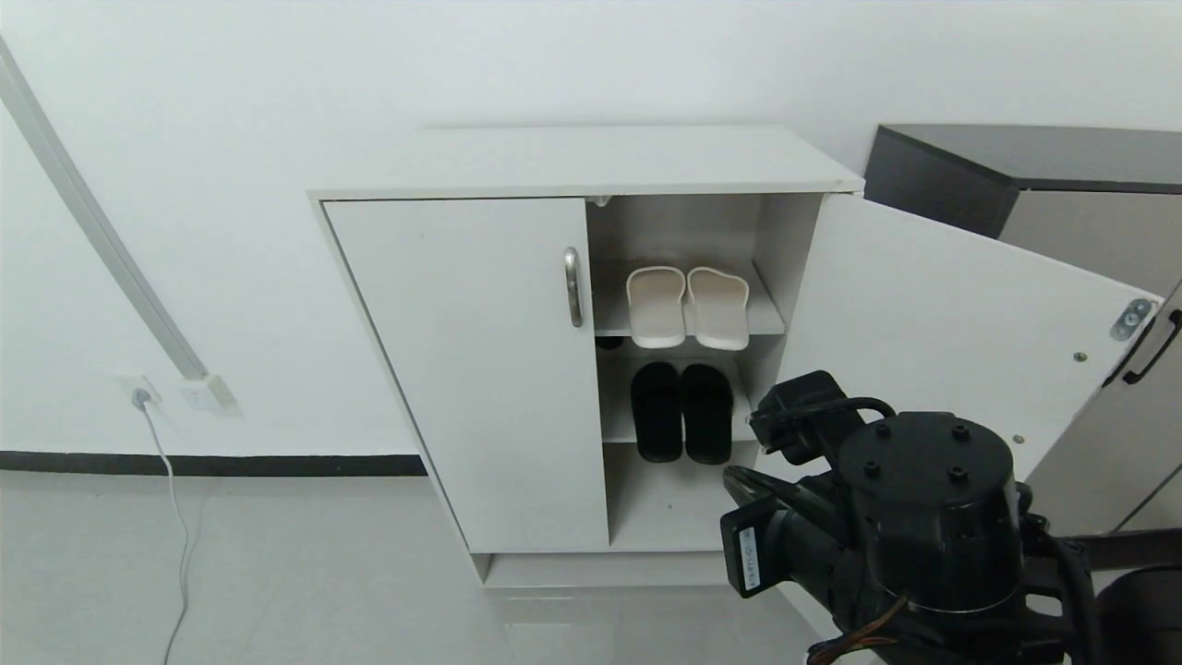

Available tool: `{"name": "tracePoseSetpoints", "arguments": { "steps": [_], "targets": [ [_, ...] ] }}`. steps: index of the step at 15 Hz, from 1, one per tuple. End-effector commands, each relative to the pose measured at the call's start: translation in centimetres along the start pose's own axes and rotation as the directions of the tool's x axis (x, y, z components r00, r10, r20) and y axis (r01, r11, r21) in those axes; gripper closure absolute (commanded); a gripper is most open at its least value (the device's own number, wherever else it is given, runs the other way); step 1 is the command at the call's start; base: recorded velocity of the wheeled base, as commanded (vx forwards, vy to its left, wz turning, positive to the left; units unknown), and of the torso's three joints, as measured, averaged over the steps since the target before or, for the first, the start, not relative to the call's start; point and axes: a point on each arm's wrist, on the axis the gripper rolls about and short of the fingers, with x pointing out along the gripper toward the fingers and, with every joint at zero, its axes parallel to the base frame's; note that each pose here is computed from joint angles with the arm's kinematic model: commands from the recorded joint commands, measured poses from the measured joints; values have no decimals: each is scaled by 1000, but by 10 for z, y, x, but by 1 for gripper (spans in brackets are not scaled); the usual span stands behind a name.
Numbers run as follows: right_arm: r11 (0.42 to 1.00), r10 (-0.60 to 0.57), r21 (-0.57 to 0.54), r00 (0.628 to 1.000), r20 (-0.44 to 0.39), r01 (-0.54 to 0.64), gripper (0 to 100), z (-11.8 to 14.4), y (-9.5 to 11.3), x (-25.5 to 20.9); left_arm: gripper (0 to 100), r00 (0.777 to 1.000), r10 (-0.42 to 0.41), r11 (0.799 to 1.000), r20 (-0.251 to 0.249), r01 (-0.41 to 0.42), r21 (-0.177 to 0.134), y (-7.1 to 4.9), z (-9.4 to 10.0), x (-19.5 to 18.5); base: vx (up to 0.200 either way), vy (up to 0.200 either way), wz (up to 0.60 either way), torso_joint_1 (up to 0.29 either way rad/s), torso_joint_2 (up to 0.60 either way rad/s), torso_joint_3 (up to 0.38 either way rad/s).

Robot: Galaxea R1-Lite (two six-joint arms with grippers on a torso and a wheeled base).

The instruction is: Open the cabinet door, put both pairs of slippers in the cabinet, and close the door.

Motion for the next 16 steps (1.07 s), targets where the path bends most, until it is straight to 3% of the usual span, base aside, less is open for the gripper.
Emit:
{"name": "tracePoseSetpoints", "arguments": {
  "steps": [1,16],
  "targets": [
    [1000,0,2,1000,3,0,100,1,0,-1,100,1000,0,1000,-1,0,0,0,0,0,0,0,0,134,-461,-330],
    [1000,-1,0,1000,4,1,100,1,-1,-1,100,1000,0,1000,-1,0,0,0,0,0,0,0,0,186,-504,-320]
  ]
}}
